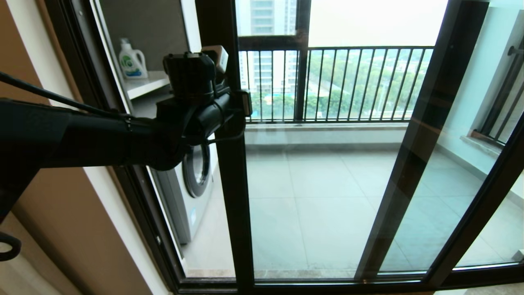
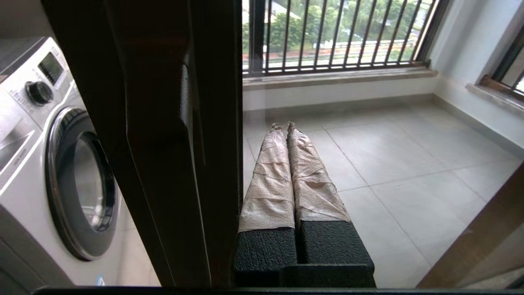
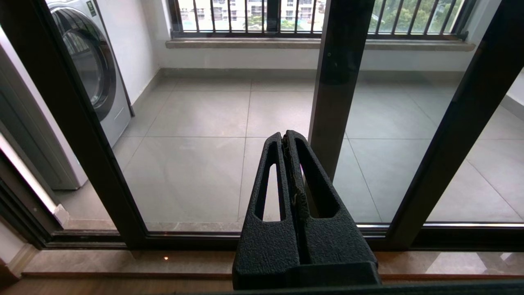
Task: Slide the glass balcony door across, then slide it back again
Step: Close the slid door
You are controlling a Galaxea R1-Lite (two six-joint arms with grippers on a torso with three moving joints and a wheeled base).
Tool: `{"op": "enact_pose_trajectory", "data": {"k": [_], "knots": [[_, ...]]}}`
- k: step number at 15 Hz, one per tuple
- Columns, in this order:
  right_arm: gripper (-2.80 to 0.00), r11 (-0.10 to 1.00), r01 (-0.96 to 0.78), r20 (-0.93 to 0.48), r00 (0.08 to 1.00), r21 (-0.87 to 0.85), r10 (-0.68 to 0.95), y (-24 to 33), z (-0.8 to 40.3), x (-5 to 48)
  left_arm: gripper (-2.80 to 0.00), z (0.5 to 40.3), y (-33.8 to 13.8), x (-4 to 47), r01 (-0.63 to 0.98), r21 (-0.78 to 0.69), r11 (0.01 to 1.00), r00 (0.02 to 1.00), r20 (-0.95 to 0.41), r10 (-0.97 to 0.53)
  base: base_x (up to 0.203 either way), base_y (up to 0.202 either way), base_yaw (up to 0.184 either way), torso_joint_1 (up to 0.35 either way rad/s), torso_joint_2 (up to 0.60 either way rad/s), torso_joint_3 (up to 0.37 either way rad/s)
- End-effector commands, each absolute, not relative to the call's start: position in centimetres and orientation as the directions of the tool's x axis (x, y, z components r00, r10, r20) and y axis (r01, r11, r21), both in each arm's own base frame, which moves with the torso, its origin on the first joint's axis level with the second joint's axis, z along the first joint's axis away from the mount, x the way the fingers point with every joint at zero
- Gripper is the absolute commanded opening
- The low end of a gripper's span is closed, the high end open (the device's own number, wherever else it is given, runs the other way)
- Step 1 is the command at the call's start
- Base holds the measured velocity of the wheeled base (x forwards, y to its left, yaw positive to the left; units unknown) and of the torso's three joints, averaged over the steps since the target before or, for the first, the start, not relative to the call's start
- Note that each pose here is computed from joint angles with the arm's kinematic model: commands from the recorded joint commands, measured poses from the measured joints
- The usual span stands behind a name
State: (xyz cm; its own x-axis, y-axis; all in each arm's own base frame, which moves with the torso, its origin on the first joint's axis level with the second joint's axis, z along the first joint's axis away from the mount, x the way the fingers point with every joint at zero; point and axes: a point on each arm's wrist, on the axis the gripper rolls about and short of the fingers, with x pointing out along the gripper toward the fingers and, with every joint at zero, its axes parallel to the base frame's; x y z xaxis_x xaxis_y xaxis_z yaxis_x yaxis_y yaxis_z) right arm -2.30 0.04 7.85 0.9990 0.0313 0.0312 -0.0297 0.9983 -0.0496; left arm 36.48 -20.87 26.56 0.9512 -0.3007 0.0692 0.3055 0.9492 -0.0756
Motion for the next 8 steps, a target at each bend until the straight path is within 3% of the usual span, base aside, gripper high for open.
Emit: {"op": "enact_pose_trajectory", "data": {"k": [1,8], "knots": [[-2.80,0.998,-0.031,0.018,0.999,-0.050,0.032,0.0,7.5,-2.2,-2.80,26.1,-21.1,37.2,0.265,-0.078,0.961,0.963,0.069,-0.260,0.000,0.000,0.000,0.000,0.00,0.000],[-2.80,0.998,-0.031,0.018,0.999,-0.050,0.032,0.0,7.5,-2.2,-2.80,26.7,-19.2,37.8,0.178,-0.055,0.983,0.982,0.080,-0.173,0.000,0.000,0.000,0.000,0.00,0.000]]}}
